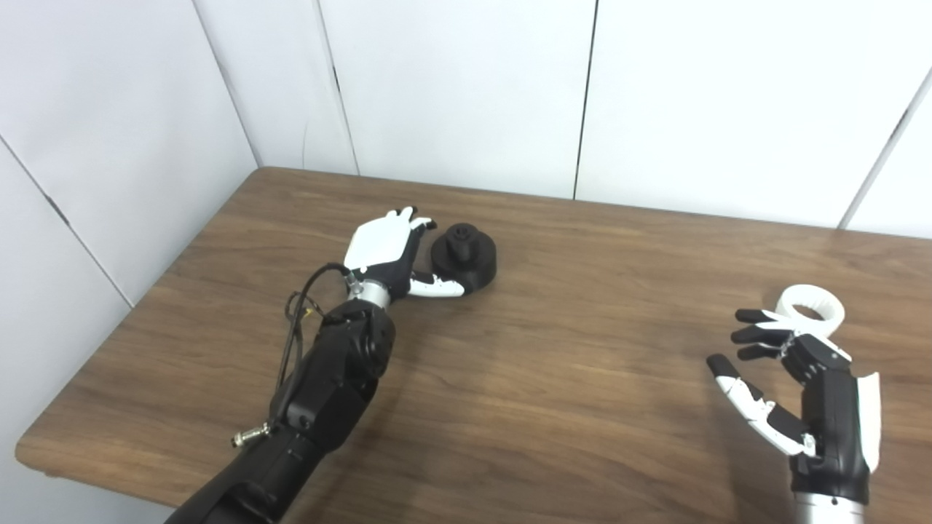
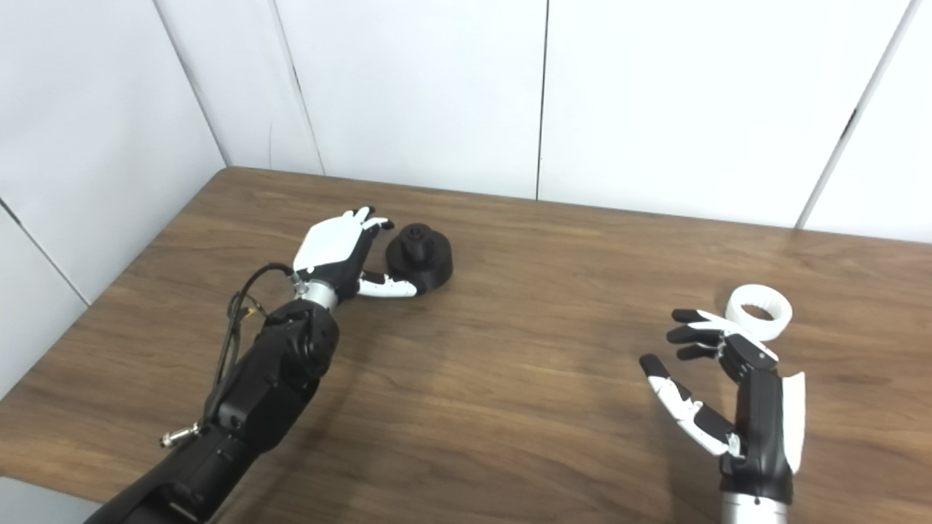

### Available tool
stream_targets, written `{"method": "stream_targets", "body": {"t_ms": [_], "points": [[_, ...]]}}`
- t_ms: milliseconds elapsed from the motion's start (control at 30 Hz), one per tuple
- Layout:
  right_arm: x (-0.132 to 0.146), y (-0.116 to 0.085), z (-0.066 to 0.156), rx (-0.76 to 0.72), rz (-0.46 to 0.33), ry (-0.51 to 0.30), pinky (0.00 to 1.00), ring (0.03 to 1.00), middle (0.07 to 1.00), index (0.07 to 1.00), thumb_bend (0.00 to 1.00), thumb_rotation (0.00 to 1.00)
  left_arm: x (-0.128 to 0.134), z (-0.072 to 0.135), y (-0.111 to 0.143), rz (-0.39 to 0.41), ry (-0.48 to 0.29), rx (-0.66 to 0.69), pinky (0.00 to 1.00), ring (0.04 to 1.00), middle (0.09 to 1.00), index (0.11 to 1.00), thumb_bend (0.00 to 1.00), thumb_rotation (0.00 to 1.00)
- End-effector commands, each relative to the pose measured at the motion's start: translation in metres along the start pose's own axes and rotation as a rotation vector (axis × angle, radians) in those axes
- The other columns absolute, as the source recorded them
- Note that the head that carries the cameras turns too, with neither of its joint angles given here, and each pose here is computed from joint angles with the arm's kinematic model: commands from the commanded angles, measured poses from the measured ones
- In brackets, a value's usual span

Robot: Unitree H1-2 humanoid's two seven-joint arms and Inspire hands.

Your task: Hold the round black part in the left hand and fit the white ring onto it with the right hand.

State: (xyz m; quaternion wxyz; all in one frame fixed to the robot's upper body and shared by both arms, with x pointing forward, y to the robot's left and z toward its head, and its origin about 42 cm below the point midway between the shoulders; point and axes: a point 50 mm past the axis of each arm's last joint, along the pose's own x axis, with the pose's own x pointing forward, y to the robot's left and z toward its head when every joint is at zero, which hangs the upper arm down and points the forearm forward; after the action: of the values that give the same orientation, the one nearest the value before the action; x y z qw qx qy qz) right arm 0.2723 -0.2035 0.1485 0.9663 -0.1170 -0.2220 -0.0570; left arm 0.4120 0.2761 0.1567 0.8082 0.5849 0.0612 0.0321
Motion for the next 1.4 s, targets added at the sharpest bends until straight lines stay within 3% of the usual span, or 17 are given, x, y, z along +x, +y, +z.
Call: {"method": "stream_targets", "body": {"t_ms": [0,767,933,1133,1367], "points": [[0.000,-0.002,0.002,-0.002,-0.005,-0.015,0.47,0.572,0.658,0.499,0.50,0.15,0.015,0.007,0.024,0.062,-0.022,0.007,0.91,1.000,1.000,0.861,1.00,0.57],[0.001,0.000,0.004,0.004,0.000,-0.011,0.48,0.582,0.656,0.499,0.50,0.15,0.020,0.014,0.007,0.024,-0.031,-0.038,0.89,1.000,0.999,0.867,0.99,0.58],[0.001,0.000,0.006,0.001,-0.001,-0.014,0.48,0.580,0.656,0.499,0.50,0.15,0.022,0.011,0.001,0.059,-0.055,-0.234,0.85,0.976,0.965,0.807,0.94,0.42],[0.000,-0.002,0.009,0.009,-0.007,-0.006,0.48,0.577,0.657,0.499,0.50,0.15,0.025,0.008,-0.008,0.117,-0.068,-0.370,0.85,0.956,0.940,0.734,0.89,0.35],[0.000,-0.002,0.008,0.000,-0.007,0.000,0.49,0.592,0.662,0.499,0.50,0.15,0.026,0.007,-0.016,0.143,-0.076,-0.426,0.82,0.940,0.919,0.689,0.85,0.30]]}}
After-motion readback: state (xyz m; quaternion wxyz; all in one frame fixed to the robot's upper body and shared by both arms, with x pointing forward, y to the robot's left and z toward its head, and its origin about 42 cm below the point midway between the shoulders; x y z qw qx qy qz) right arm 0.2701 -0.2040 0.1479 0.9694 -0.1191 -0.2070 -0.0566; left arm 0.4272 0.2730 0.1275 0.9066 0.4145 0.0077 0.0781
